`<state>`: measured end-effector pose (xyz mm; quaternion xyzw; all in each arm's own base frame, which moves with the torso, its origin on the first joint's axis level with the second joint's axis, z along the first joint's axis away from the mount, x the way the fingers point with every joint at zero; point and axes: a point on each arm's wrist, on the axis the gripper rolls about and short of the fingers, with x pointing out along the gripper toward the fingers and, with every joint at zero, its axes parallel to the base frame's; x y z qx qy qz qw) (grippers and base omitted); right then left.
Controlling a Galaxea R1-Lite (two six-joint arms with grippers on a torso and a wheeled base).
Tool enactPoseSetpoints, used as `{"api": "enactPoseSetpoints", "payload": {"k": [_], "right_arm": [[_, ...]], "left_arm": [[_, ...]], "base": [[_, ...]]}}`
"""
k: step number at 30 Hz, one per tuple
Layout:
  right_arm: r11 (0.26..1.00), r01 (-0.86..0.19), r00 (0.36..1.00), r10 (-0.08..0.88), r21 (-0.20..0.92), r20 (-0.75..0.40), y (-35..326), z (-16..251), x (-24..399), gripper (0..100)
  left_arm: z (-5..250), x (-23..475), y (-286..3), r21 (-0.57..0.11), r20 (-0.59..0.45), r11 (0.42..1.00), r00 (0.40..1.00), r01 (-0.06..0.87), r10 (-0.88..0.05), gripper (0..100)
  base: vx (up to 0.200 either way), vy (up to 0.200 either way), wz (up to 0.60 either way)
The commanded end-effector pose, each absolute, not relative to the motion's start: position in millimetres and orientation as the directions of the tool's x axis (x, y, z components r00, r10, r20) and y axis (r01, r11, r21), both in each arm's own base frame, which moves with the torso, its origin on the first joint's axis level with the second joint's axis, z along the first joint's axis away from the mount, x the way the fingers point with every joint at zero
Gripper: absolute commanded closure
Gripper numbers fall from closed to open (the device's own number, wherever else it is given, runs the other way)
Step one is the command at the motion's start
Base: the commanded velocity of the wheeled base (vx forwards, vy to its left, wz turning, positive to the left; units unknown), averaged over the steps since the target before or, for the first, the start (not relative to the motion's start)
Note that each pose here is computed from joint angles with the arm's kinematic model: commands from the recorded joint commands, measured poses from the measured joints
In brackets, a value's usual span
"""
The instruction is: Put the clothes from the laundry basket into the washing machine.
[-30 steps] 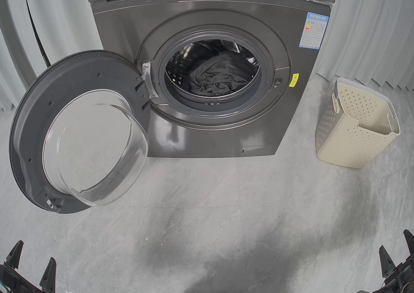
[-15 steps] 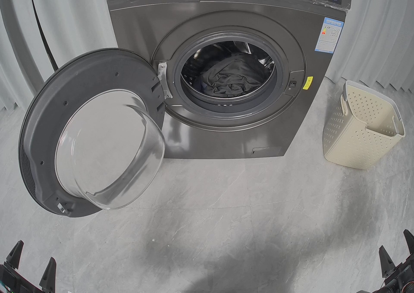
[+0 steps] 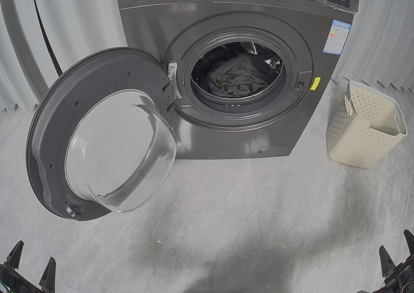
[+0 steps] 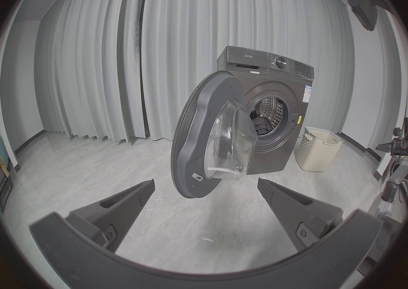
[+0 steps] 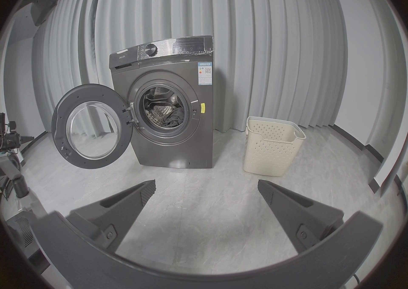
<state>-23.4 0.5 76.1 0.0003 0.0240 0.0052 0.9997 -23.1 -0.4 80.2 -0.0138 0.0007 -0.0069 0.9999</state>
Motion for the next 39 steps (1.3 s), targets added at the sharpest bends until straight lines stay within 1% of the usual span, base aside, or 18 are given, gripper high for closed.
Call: {"api": "enactPoseSetpoints", "payload": {"k": [1,2,16,25,36,39], "right_arm": [[1.0,-0.012,0.999,0.012,0.002,-0.037,0.4,75.8,-24.3,0],[1.0,-0.012,0.999,0.012,0.004,-0.037,0.4,75.8,-24.3,0],[1.0,-0.012,0.999,0.012,0.002,-0.037,0.4,75.8,-24.3,0],[1.0,-0.012,0.999,0.012,0.005,-0.037,0.4,75.8,-24.3,0],[1.0,-0.018,0.999,0.018,0.004,-0.035,0.5,75.8,-24.4,0],[1.0,-0.018,0.999,0.018,0.004,-0.035,0.5,75.8,-24.4,0]], "left_arm": [[75.4,-22.9,-0.4,-0.028,-0.003,1.0,1.0,0.014,-0.014,0],[75.4,-22.9,-0.4,-0.028,-0.003,1.0,1.0,0.014,-0.014,0],[75.4,-22.9,-0.4,-0.031,-0.003,0.999,1.0,0.014,-0.014,0],[75.4,-22.9,-0.4,-0.026,-0.003,1.0,1.0,0.014,-0.014,0],[75.6,-22.9,-0.4,-0.025,-0.002,1.0,1.0,0.014,-0.014,0],[75.3,-22.8,-0.5,-0.012,-0.002,1.0,1.0,0.017,-0.017,0]], "base": [[0.0,0.0,0.6],[0.0,0.0,0.6],[0.0,0.0,0.0],[0.0,0.2,0.0],[0.0,0.0,0.0],[0.0,0.0,0.0]]}}
